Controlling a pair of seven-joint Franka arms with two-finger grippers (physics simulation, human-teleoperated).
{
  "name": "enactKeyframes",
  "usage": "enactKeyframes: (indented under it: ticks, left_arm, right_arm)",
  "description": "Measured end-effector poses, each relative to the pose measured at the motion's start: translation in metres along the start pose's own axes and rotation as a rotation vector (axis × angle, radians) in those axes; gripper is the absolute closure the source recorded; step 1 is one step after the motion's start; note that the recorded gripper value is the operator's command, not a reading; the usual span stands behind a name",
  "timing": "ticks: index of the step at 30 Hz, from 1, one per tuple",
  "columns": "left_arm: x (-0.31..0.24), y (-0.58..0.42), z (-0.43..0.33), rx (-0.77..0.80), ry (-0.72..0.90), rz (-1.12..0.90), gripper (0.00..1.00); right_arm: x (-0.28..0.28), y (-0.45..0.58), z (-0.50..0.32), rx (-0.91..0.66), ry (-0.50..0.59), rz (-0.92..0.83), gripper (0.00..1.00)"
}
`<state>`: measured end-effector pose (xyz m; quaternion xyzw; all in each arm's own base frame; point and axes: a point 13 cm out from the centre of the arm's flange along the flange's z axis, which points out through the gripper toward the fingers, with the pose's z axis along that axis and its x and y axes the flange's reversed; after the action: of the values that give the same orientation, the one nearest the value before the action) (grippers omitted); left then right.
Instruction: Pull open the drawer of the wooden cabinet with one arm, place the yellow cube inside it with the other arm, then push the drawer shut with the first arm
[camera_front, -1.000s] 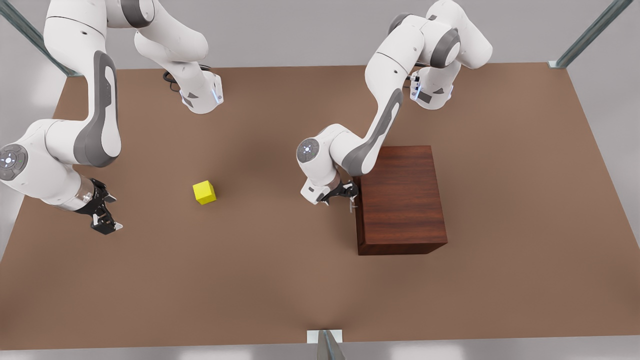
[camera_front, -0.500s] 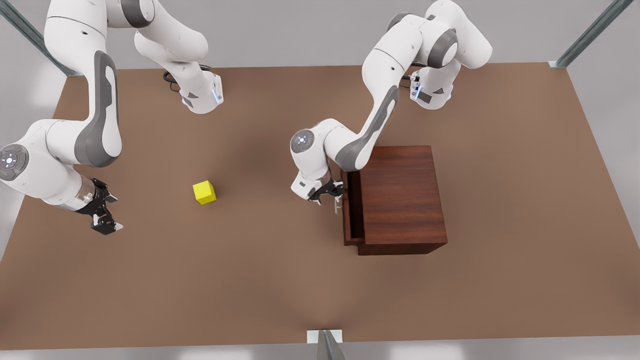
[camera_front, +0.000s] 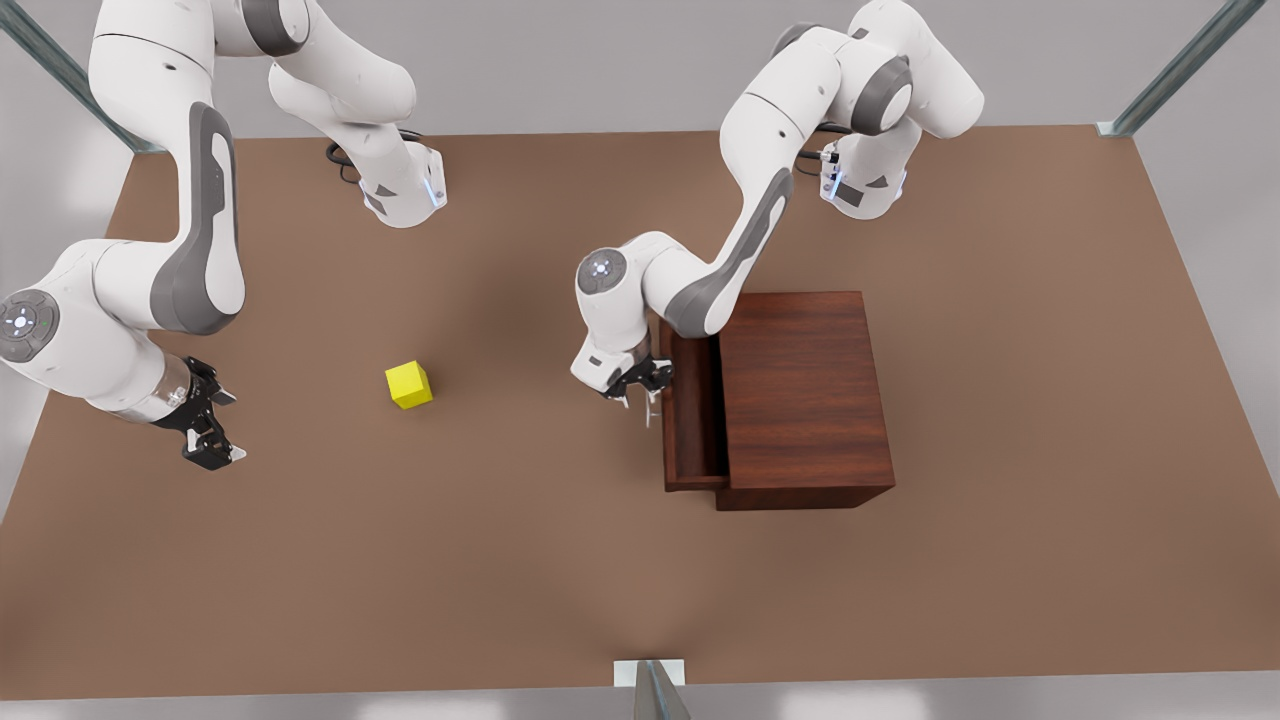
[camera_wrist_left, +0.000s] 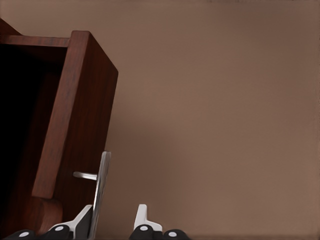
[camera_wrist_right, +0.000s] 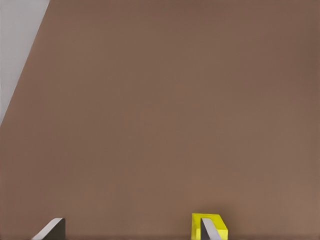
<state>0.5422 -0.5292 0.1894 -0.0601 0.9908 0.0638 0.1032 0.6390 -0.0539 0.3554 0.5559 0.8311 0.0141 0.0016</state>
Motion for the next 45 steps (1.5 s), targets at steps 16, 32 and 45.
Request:
enactKeyframes:
  ticks: [16, 32, 45]
  left_arm:
    - [-0.074, 0.374, -0.179, -0.040, 0.362, -0.395, 0.00]
    - [-0.125, 0.661, -0.164, 0.139, 0.286, -0.544, 0.00]
    - [-0.005, 0.935, -0.151, 0.116, 0.324, -0.933, 0.00]
  right_arm:
    - [0.114, 0.002, 0.084, 0.128, 0.069, -0.114, 0.00]
    - [0.177, -0.078, 0.203, -0.023, 0.068, 0.026, 0.00]
    - [0.185, -0.118, 0.271, 0.043, 0.080, 0.102, 0.00]
